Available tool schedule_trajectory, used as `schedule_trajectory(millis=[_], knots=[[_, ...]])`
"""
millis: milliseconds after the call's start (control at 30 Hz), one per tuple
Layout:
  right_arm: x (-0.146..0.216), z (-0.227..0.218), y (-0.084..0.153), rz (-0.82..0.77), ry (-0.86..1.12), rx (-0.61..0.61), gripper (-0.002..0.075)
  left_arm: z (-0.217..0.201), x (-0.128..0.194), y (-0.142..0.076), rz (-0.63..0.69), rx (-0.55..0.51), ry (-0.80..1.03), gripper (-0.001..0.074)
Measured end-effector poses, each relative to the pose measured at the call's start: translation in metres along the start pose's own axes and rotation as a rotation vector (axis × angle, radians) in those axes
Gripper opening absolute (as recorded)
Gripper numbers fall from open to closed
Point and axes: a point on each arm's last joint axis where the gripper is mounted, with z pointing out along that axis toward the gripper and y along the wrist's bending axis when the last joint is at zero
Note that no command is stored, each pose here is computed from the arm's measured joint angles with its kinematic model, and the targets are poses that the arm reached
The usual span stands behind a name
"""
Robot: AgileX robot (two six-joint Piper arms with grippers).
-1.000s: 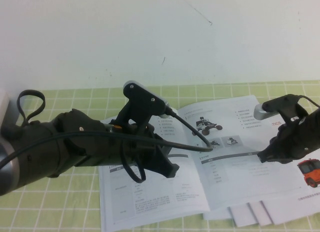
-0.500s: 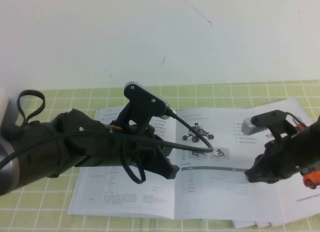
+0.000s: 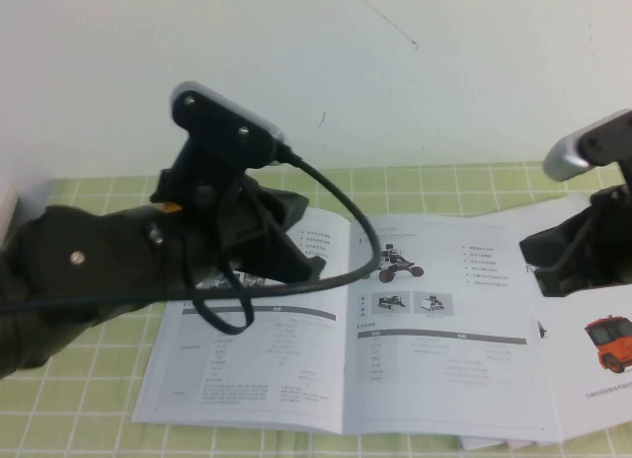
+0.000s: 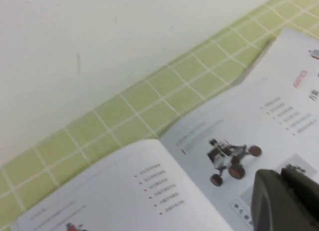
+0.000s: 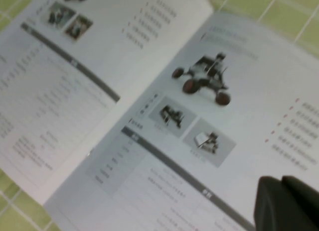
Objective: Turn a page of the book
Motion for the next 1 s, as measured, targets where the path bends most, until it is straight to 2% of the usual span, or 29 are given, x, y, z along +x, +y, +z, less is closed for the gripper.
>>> schedule_trajectory(millis=[200,500,700,1000], knots=[[0.015,-0.054,0.014,-0.036,-0.198,0.109,-0.0002,-0.05,0.016,0.011,-0.058,-0.17,-0.135,-0.0003],[0.036,-0.125,0.043,-0.15,-0.443,0.146,-0.0002,-0.121,0.049,0.014,-0.141,-0.279,-0.239,-0.0003],[0.049,-0.163,0.063,-0.238,-0.557,0.132,-0.0002,-0.17,0.069,0.029,-0.102,-0.516,-0.276,-0.0003],[0.058,-0.163,0.071,-0.285,-0.499,0.065,-0.0002,-0.209,0.077,0.028,-0.124,-0.534,-0.424,-0.0003]])
